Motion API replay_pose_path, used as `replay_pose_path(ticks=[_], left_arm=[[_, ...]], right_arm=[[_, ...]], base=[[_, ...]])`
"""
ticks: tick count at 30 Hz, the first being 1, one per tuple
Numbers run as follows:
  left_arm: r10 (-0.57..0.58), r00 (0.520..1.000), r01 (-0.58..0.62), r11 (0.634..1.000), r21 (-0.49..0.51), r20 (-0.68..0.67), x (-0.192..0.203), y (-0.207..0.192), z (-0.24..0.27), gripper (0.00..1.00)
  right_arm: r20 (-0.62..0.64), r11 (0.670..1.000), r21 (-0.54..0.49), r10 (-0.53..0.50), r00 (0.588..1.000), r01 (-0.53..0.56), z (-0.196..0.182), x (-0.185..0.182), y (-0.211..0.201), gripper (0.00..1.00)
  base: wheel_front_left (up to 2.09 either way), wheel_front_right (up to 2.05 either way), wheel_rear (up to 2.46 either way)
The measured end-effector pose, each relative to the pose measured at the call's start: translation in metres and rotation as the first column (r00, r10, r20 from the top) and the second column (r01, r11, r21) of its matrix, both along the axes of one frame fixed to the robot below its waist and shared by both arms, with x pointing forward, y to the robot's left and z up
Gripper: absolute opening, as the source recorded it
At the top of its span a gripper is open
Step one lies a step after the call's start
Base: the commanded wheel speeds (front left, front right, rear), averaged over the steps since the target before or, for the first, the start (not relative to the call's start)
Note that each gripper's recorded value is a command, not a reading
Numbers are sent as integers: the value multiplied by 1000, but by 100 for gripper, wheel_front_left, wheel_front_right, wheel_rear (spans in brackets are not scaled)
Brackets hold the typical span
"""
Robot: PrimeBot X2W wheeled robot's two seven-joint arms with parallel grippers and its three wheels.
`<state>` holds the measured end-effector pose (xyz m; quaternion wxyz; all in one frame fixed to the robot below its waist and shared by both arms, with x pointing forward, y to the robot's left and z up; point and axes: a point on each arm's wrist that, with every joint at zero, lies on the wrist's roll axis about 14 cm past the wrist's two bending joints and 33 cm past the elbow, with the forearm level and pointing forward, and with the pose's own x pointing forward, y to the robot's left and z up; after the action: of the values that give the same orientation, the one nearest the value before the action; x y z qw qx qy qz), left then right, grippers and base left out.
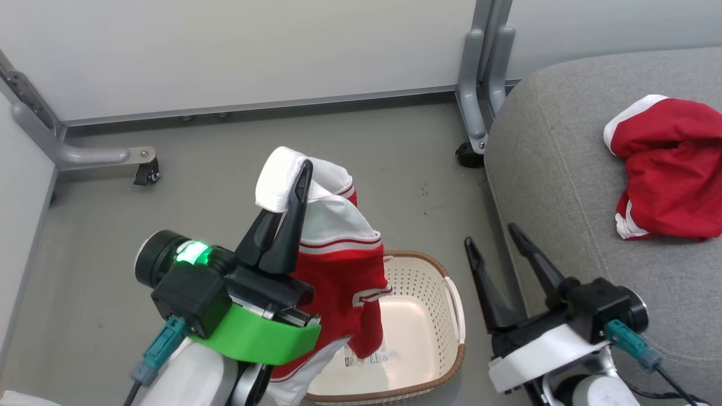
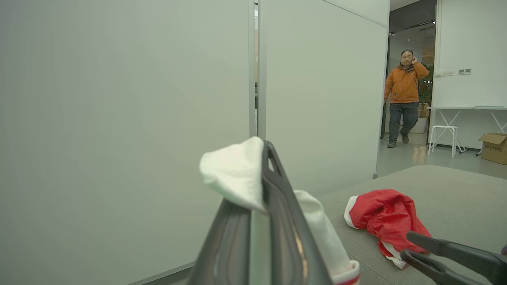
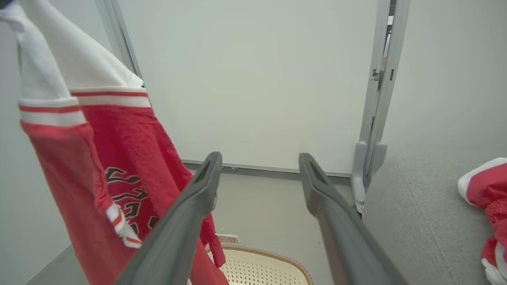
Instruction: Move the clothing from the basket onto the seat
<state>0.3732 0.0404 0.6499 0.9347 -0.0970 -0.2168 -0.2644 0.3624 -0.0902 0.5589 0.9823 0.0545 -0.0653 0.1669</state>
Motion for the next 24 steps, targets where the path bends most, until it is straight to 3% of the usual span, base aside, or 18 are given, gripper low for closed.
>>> replay_pose_path(ticks=[5, 10, 20, 22, 23, 24], left_arm=[[-1, 1000, 1, 1000, -4, -12, 2, 0, -3, 0], [0, 1000, 0, 1000, -5, -23, 5, 1, -7, 0], [1, 1000, -1, 1000, -7, -31, 6, 3, -10, 0], [2, 999, -3, 1000, -8, -36, 7, 4, -12, 0], [3, 999, -4, 1000, -8, -38, 7, 4, -13, 0], [5, 999, -5, 1000, -8, -40, 7, 5, -13, 0]], right_arm=[[4, 986, 13, 164, 986, -164, 7, -4, 52, 100], [9, 945, 23, 326, 945, -326, 10, -6, 98, 100], [-42, 880, 15, 474, 879, -474, -5, 1, 144, 100], [-61, 868, 24, 496, 866, -495, -9, 0, 151, 11], [-68, 863, 24, 504, 861, -504, -11, 0, 154, 0], [-76, 860, 28, 510, 857, -510, -13, 0, 156, 0]], base=[[0, 0, 0], [0, 0, 0], [0, 0, 0], [0, 0, 0], [0, 0, 0], [0, 0, 0]])
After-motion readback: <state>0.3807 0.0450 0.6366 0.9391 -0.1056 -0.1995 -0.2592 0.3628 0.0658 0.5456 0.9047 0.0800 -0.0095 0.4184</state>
